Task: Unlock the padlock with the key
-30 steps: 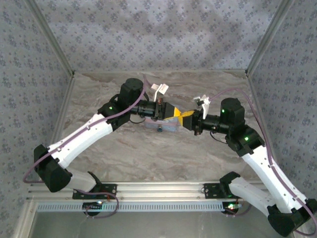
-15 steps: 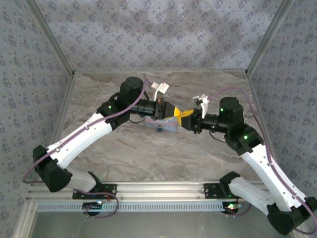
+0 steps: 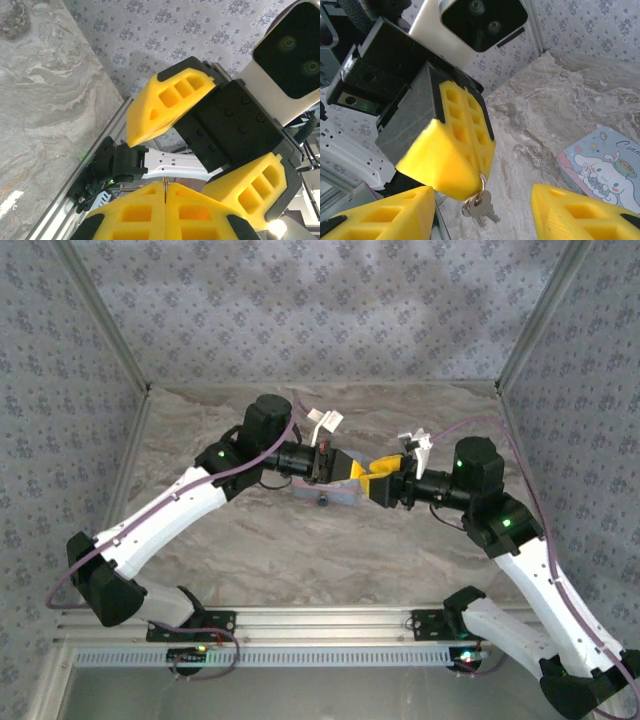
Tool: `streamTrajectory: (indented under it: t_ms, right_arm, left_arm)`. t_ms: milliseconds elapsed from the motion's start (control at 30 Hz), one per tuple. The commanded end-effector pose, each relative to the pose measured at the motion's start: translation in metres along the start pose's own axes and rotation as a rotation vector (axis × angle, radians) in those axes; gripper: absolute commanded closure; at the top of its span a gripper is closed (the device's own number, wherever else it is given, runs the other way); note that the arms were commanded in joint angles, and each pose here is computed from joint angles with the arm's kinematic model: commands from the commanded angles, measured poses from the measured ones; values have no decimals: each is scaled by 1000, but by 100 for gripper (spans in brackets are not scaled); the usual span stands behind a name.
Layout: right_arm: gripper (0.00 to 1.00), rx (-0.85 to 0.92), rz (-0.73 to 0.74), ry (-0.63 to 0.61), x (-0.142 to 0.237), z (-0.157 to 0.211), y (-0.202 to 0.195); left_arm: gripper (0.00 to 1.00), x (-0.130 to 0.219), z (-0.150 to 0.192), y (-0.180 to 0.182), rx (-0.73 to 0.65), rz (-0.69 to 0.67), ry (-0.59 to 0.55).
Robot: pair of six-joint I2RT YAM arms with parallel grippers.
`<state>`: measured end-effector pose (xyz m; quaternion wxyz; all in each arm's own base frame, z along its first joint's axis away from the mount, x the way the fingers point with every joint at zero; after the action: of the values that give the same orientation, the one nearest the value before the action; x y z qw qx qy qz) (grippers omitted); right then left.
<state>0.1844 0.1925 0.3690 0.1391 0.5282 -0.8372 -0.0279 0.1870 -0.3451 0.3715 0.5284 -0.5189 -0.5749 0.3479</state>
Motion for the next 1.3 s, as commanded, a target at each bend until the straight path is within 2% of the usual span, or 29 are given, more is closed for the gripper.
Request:
streamTrajectory:
  t_ms: [0, 100, 267, 400, 467, 500, 567, 633, 700, 800, 1267]
  right_arm:
    - [45, 20, -17, -12, 6, -10, 6]
    - [50, 16, -29, -5, 4, -9, 6]
    - [51, 18, -53, 2, 3, -9, 8]
    - [66, 10, -65, 18, 1, -7, 9]
    - [69, 12, -66, 17, 0, -7, 8]
    - [67, 12, -66, 19, 0, -8, 8]
    - [56, 8, -61, 25, 0, -6, 7]
    - [52, 8, -56, 34, -1, -4, 6]
    - [62, 2, -63, 43, -1, -2, 7]
    - [70, 3, -59, 43, -1, -2, 6]
    - [89, 2, -38, 59, -6, 0, -1]
  left_arm:
    - [100, 0, 3, -16, -46, 34, 27]
    - [100, 1, 2, -20, -55, 42, 25]
    - [100, 1, 2, -19, -56, 42, 24]
    - [100, 2, 1, -20, -55, 42, 20]
    - [100, 1, 1, -20, -54, 43, 21]
    - [100, 2, 1, -21, -55, 44, 21]
    - [100, 1, 1, -21, -54, 43, 22]
    - [100, 1, 0, -21, -55, 45, 23]
    - [100, 1, 0, -21, -55, 44, 23]
    - [100, 0, 0, -21, -54, 44, 26]
    - [100, 1, 0, -25, -64, 55, 32]
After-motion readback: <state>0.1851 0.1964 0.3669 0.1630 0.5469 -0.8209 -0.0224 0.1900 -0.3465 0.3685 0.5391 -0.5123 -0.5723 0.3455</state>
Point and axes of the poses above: each hand's point on the last joint's axis, 136 mm out from that joint toward the fingers, its own x axis back along the fingers, its own y axis along the line the jaws close on, z = x × y, the point moved 3 cm from there along x, back along the fingers, and after that the axes turned 12 degrees about x, right-handed, at the moved point
